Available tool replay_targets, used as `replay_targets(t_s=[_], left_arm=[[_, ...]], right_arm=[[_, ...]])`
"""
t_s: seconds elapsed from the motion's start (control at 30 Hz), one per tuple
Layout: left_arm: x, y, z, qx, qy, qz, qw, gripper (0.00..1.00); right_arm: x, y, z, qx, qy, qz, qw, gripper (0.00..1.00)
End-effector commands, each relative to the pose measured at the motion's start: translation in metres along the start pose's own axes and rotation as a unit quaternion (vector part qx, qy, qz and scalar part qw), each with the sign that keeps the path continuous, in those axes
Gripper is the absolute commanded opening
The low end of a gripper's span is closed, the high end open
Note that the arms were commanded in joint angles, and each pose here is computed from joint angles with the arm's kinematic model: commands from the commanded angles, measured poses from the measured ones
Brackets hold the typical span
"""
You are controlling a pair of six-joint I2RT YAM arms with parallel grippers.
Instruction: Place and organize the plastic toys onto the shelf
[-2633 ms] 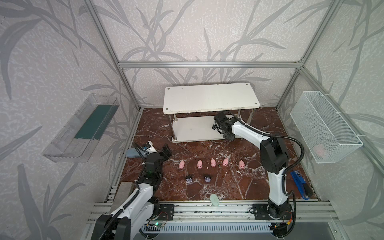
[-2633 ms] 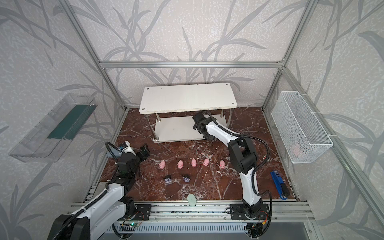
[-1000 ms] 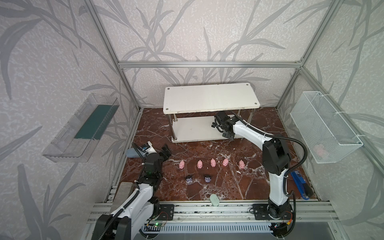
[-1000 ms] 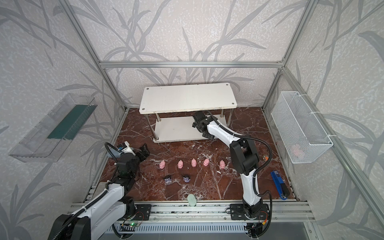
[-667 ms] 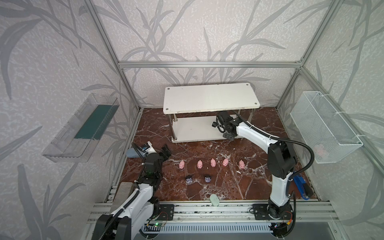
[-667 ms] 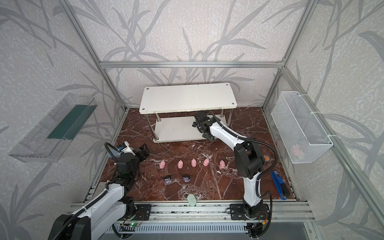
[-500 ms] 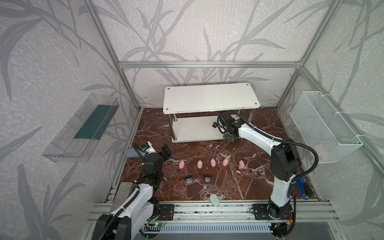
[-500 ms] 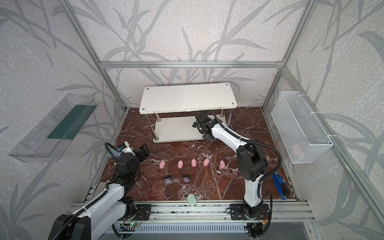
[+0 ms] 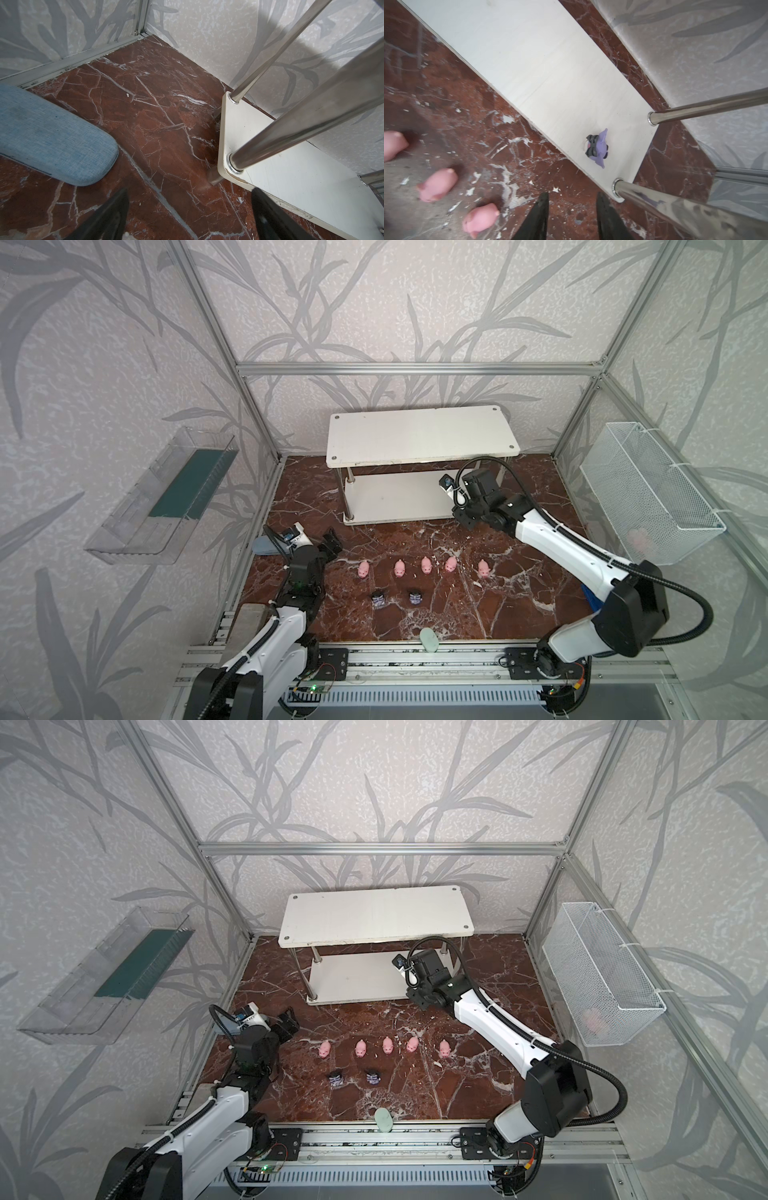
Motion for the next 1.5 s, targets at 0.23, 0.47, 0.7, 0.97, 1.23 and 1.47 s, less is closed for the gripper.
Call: replay_targets(t_s=[0.23, 0.47, 0.7, 0.97, 1.23, 1.47], left_arm=[[0.004, 0.002, 0.002, 0.008, 0.0, -0.007, 1.0, 0.84], [0.005, 0.002, 0.002, 0.011, -0.002, -0.006, 1.0, 0.84], [0.007, 0.002, 0.003, 0.012, -0.002, -0.006, 1.0, 0.83], [0.009, 0.002, 0.004, 0.01, 0.003, -0.007, 1.0, 0.83], [0.007, 0.001, 0.004, 0.011, 0.001, -0.006, 1.0, 0.83], [0.007, 0.001, 0.004, 0.011, 0.001, -0.006, 1.0, 0.83]], right_arm=[[-0.021, -0.026, 0.001, -0.183, 0.013, -0.02, 0.983, 0.07], [-0.036, -0.032, -0.017, -0.243, -0.007, -0.021, 0.97, 0.0], [-0.054, -0.037, -0.017, -0.262, -0.013, -0.006, 0.965, 0.0], [-0.06, -0.048, -0.027, -0.266, -0.07, 0.017, 0.961, 0.0], [-0.072, -0.053, -0.03, -0.27, -0.091, 0.029, 0.958, 0.0], [-0.088, -0.046, -0.033, -0.277, -0.093, 0.028, 0.956, 0.0]])
Point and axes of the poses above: each gripper's point midway between its finger pads, its own x axis back along the fingers, its own z axis along the line the jaws close on, y = z × x, the point moved 5 cm from there along x, back along the fingers, and after that the axes turned 3 degrees about x, right-handed, at the moved point
